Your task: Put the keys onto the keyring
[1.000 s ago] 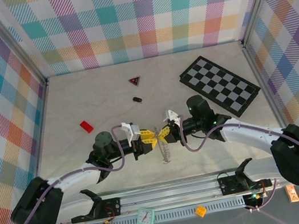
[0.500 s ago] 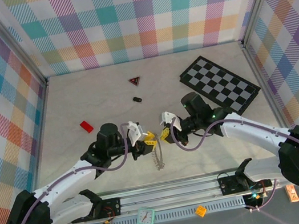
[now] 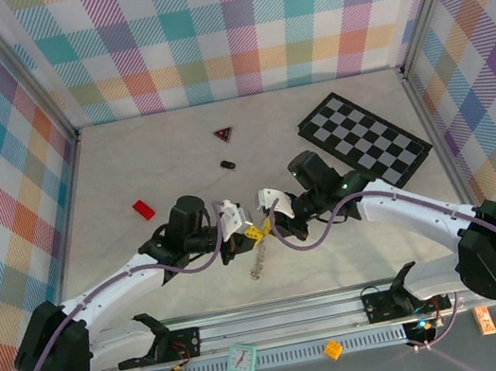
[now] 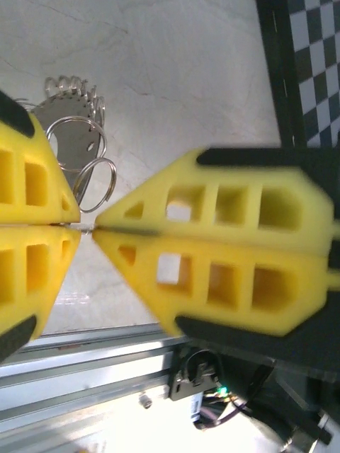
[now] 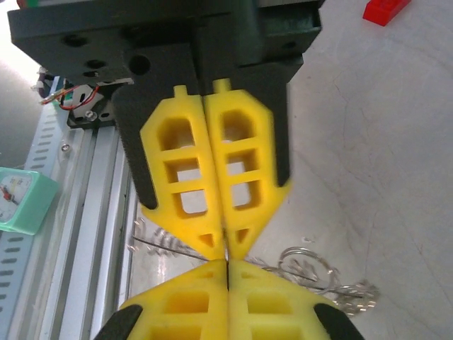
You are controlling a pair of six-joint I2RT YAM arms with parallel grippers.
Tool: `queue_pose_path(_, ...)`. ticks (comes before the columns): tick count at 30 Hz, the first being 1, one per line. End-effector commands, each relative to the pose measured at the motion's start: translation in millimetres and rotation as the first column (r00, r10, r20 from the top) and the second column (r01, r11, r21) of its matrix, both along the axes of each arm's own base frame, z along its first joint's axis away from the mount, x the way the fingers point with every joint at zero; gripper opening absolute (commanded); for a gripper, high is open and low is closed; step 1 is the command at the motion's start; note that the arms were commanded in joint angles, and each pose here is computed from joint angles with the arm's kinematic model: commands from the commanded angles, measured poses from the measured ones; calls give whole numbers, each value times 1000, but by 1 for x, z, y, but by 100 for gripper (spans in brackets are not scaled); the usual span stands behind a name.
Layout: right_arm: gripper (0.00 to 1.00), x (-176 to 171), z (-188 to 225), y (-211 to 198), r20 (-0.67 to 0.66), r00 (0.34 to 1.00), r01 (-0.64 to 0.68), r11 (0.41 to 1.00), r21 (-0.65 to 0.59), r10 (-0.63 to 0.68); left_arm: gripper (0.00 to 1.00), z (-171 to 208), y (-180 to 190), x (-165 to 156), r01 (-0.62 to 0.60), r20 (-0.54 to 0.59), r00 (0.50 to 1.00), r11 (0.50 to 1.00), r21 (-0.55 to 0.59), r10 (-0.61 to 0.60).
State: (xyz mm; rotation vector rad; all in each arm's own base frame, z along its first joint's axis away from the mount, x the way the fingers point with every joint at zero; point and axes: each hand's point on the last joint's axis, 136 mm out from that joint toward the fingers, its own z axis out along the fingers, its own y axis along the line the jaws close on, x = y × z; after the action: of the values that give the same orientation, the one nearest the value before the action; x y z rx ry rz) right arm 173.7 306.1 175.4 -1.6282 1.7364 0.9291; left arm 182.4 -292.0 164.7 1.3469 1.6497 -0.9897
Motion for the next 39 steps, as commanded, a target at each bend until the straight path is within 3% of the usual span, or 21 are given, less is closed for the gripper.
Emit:
queue_pose_path(1,0,-8,12,7,8,998,-60,998,31,59,0,7,-4,-6,45,14,999,999,-9,-45)
queue_pose_path(5,0,-3,9,5,6,1000,-11,999,30,11,0,5,-4,-5,28,28,999,999,-16,-28)
queue_pose_path(6,4,1,12,4,8,1000,17,999,42,-17,0,4,-4,-4,23,29,999,1000,-19,-22)
queue_pose_path(8,33,7,18,-1,4,997,71,994,87,-72,0,4,-4,-3,8,36,999,1000,-31,-7)
queue_pose_path(10,38,10,25,-11,4,992,122,983,138,-124,0,4,-4,-3,-6,42,999,999,-48,8)
queue_pose_path(16,37,17,18,-31,83,966,225,955,192,-244,0,12,0,1,-60,134,988,993,-102,74)
queue_pose_path(25,32,-6,8,-16,124,987,79,977,198,-105,0,25,8,1,-94,348,931,993,-74,114)
queue_pose_path(39,28,-4,11,1,261,963,-4,973,232,-58,0,28,7,-10,-42,376,924,996,-79,68)
